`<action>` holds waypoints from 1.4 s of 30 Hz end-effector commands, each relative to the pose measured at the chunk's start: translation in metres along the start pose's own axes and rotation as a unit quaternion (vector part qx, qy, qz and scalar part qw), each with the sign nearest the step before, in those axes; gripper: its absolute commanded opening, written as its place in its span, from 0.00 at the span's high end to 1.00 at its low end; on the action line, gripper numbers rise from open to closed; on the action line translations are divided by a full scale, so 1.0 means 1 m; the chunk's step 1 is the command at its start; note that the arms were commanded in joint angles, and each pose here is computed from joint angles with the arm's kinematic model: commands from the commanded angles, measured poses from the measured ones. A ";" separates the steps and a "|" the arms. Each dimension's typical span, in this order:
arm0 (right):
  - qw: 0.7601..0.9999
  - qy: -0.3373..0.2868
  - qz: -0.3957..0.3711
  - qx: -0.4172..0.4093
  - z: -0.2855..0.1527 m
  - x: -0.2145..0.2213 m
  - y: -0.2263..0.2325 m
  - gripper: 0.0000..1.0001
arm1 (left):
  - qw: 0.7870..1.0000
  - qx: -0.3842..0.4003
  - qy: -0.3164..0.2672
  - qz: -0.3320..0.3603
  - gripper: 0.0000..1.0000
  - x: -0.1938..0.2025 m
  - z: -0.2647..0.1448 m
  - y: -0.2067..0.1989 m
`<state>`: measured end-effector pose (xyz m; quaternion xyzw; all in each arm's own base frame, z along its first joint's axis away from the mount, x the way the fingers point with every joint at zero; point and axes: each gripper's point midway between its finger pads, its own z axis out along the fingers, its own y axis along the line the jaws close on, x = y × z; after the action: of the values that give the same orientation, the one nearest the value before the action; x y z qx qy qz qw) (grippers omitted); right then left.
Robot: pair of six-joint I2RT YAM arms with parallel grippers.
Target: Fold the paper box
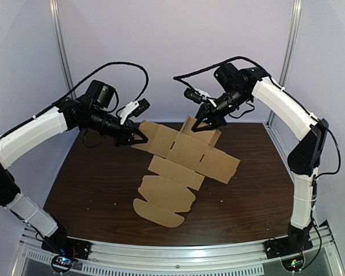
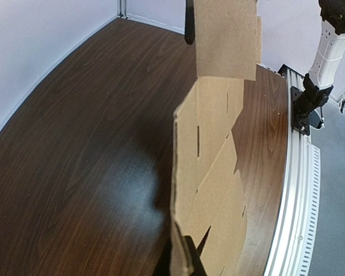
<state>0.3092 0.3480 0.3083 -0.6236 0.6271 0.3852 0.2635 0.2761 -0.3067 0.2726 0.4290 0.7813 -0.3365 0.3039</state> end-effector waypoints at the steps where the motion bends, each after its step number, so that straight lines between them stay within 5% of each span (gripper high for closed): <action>1: 0.986 0.079 0.124 -0.078 -0.003 0.037 0.046 0.76 | 0.999 -0.022 -0.038 0.021 1.00 -0.018 -0.008 0.002; 9: 0.986 0.087 0.125 -0.072 -0.005 0.039 0.046 0.83 | 0.999 -0.036 -0.034 0.022 1.00 -0.017 -0.007 0.007; 15: 0.985 0.092 0.129 -0.071 -0.006 0.041 0.047 1.00 | 0.998 -0.059 -0.029 0.023 0.99 -0.014 -0.008 0.015; 20: 0.984 0.069 0.153 -0.056 -0.013 0.035 0.035 1.00 | 0.991 -0.120 -0.061 -0.024 0.58 -0.008 -0.010 0.035; 27: 0.975 0.006 0.215 -0.050 -0.029 0.023 0.015 1.00 | 0.961 -0.135 -0.216 -0.110 0.35 0.000 -0.016 0.045; 42: 0.964 -0.019 0.258 -0.053 -0.024 0.016 0.003 1.00 | 0.973 -0.058 -0.198 -0.108 0.35 -0.006 0.041 0.045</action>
<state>0.3300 0.3266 0.3228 -0.4926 0.7050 0.4607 0.2192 0.3221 -0.3000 0.2192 0.2241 0.7979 -0.3618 0.4270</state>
